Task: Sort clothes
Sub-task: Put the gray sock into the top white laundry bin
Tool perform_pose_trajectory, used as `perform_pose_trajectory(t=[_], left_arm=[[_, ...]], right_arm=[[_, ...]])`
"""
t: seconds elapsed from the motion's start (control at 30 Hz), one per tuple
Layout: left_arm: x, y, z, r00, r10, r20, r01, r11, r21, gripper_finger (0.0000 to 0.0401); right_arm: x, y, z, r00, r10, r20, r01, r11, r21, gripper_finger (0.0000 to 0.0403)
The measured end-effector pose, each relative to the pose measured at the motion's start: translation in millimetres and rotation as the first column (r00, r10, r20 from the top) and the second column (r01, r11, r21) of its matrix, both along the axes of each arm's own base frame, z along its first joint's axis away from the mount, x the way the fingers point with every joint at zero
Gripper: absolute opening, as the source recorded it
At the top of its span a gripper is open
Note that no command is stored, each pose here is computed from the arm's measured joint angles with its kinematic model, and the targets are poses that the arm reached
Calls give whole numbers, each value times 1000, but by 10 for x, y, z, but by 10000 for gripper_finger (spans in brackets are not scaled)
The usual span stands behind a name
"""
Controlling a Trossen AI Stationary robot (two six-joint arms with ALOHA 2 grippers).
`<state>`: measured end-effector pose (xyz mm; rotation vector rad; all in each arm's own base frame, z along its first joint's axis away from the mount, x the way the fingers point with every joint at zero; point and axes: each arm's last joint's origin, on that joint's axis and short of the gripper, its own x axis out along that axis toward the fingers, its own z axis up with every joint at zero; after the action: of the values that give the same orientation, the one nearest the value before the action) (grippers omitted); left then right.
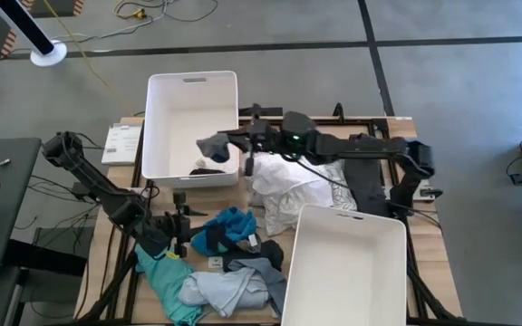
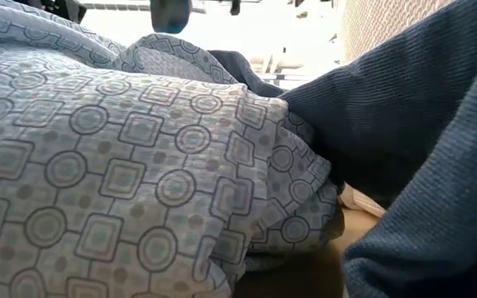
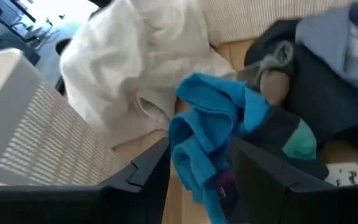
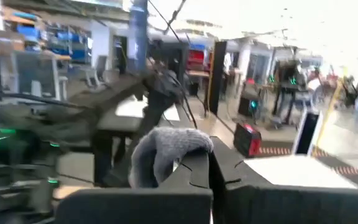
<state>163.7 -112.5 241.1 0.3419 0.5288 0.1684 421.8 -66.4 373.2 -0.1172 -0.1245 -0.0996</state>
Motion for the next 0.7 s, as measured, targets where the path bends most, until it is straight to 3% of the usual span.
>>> perform_pose_trajectory(t=[0.3, 0.7], left_arm=[[54, -49, -99, 999, 11, -36, -12, 1000, -7, 160], [42, -70, -112, 999, -8, -54, 3, 997, -78, 159]], right_arm=[[490, -465, -187, 993, -46, -108, 49, 998, 25, 0], [626, -950, -577, 942, -134, -308, 178, 977, 119, 0]])
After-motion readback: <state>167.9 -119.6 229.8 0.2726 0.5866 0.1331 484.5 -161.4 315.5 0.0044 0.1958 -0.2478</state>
